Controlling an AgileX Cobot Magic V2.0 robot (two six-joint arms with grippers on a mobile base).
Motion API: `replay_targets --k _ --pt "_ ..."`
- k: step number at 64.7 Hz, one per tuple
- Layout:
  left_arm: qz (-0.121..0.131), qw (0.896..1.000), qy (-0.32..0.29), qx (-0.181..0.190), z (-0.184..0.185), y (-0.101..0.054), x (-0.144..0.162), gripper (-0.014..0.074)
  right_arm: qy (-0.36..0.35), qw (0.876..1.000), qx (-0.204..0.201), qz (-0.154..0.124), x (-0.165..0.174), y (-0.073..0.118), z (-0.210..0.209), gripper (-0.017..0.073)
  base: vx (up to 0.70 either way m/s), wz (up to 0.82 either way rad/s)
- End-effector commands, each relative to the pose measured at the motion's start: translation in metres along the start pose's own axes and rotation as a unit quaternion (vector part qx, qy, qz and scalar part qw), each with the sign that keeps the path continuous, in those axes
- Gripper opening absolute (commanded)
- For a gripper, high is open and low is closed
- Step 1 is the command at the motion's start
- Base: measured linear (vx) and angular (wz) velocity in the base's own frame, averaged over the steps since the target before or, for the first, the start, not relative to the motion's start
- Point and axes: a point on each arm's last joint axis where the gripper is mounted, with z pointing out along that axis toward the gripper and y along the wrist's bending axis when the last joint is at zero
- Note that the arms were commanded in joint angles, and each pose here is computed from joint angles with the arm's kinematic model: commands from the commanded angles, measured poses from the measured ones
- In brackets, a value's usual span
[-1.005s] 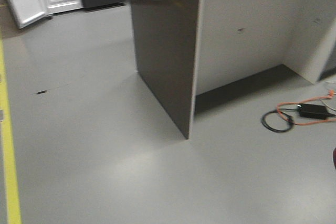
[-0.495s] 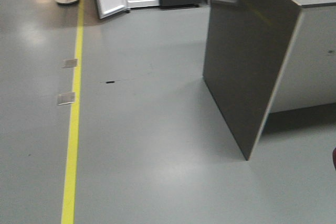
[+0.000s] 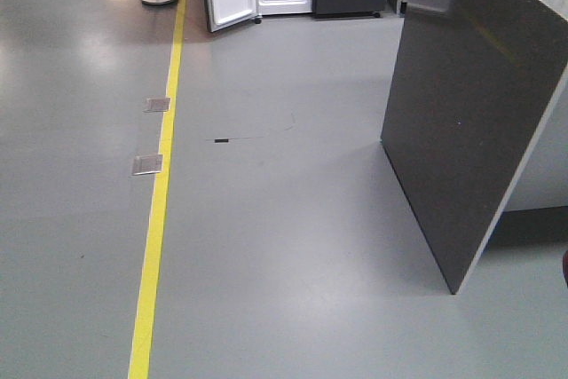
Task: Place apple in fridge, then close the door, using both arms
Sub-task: 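Drive toward the open refrigerator holding the apple in the right gripper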
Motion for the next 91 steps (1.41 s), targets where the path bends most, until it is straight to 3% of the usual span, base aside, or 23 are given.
replay_targets --k 1,91 --pt "-0.002 0.999 -0.033 0.004 0.001 -0.0002 -0.0008 -0.0006 -0.047 0.999 0.0 -0.003 -0.013 0.0006 -0.0042 0.0195 0.06 0.12" --pt "-0.002 0.999 -0.033 0.004 0.001 -0.0002 -0.0008 -0.0006 -0.047 0.999 0.0 -0.003 -0.013 0.0006 -0.0042 0.0195 0.12 0.05"
